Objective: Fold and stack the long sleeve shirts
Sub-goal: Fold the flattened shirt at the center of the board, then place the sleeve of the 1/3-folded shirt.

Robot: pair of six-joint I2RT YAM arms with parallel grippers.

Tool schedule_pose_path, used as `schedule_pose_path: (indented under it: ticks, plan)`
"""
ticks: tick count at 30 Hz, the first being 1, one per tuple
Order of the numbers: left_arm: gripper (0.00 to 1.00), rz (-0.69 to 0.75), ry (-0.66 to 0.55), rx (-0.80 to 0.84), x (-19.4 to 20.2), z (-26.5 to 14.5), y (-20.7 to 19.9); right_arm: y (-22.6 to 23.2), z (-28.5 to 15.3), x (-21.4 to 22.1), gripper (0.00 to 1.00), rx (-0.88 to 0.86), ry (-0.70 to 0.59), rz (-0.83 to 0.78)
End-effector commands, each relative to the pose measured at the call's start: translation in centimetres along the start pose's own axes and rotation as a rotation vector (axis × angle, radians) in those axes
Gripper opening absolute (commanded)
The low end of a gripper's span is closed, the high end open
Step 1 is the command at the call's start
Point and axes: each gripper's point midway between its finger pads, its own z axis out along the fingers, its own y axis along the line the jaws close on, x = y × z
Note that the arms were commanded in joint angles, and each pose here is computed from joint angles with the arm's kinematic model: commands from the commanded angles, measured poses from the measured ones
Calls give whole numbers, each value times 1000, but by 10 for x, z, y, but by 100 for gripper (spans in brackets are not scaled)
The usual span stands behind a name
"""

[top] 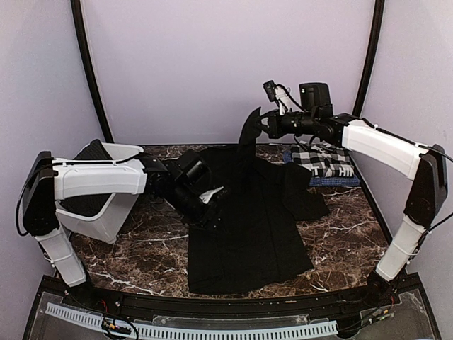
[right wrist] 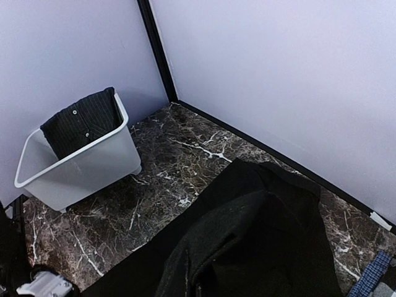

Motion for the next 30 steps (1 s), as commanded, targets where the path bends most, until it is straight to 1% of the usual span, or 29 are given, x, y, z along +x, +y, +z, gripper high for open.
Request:
schedule_pose_path:
  ticks: [1, 3, 4, 5, 6, 7, 8, 9, 11, 15, 19, 21, 24, 30]
  plan:
    - [49, -45, -197, -17, -48, -51, 12, 24, -12, -29, 0, -110, -87, -42]
    - [47, -135, -280, -75, -73, -71, 48, 24, -9, -31, 0, -121, -88, -63]
    - [46, -161, -302, -83, -83, -71, 58, 21, -7, -32, 0, -109, -89, -76]
    - [43, -179, -342, -87, -96, -82, 68, 16, -5, -32, 0, -88, -86, -86]
    - [42, -201, -351, -100, -105, -78, 80, 8, -2, -33, 0, -57, -84, -94]
    - [40, -207, -385, -106, -119, -87, 85, 1, 1, -34, 0, -27, -81, -104]
    - [39, -219, -383, -123, -126, -80, 96, -6, 3, -38, 0, -2, -81, -107]
    - [37, -212, -413, -129, -140, -87, 97, -12, 5, -43, 0, 26, -83, -129]
    - [34, -218, -439, -154, -156, -84, 109, -23, 7, -56, 0, 87, -95, -165]
    - [33, -238, -509, -179, -185, -80, 130, -30, -3, -87, 0, 167, -152, -239]
    - [33, -261, -532, -177, -206, -66, 151, -33, -16, -105, 0, 225, -184, -308]
    - [33, -263, -544, -182, -215, -62, 158, -28, -20, -109, 0, 210, -194, -321]
    - [33, -265, -566, -177, -228, -59, 163, -14, -19, -106, 0, 140, -189, -315]
    - [33, -298, -597, -162, -249, -47, 177, 19, -6, -75, 0, 0, -141, -265]
